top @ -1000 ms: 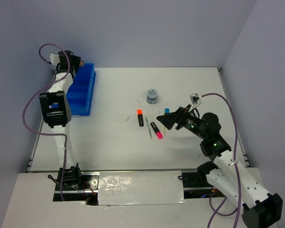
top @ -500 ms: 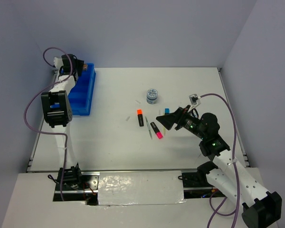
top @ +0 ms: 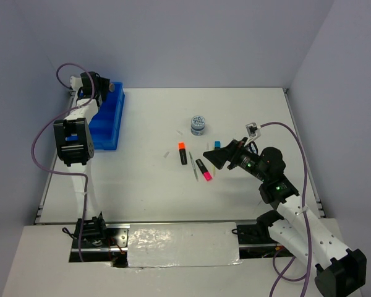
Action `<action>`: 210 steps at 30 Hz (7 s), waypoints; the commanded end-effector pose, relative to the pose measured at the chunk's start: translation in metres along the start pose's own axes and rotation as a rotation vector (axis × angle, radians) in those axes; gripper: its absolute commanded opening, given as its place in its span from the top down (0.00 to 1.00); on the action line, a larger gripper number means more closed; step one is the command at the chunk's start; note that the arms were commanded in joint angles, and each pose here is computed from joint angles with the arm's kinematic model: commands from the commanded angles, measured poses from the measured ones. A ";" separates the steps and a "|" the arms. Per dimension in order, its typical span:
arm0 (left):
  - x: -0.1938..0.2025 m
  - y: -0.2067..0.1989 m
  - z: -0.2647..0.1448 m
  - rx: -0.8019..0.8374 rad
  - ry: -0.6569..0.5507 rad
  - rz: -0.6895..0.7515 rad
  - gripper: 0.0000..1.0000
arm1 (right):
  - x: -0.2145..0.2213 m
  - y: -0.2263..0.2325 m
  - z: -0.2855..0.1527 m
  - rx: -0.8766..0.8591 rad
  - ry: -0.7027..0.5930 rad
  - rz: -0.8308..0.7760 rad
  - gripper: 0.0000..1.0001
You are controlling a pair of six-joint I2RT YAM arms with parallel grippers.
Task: Sort the stationery into containers
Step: Place the stationery in the storage box, then pick up the pen from the center of the board, then close the pen cap on the pen.
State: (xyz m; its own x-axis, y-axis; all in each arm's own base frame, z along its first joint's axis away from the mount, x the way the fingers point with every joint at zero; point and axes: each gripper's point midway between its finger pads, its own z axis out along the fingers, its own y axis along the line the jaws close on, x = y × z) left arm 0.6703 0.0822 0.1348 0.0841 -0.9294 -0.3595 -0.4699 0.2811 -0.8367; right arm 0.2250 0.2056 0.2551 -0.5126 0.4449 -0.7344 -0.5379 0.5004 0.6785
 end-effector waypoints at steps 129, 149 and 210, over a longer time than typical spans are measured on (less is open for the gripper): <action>0.281 0.108 -0.300 0.051 0.893 1.394 0.38 | 0.022 -0.025 -0.029 0.487 0.300 -0.308 1.00; 0.303 0.151 -0.288 0.018 0.973 1.451 0.50 | 0.029 -0.018 -0.023 0.422 0.334 -0.322 1.00; 0.209 -0.051 -0.553 1.086 0.726 0.293 1.00 | 0.072 0.092 0.034 -0.111 0.149 -0.098 1.00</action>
State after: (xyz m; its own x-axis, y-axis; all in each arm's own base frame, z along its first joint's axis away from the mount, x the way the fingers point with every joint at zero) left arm 0.2333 -0.2577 0.3136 -0.5589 -0.6266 -0.5431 0.5126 0.2538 -0.8203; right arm 0.1571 0.3072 0.2280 -0.6043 0.2269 -0.7637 -0.6184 0.4708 0.6292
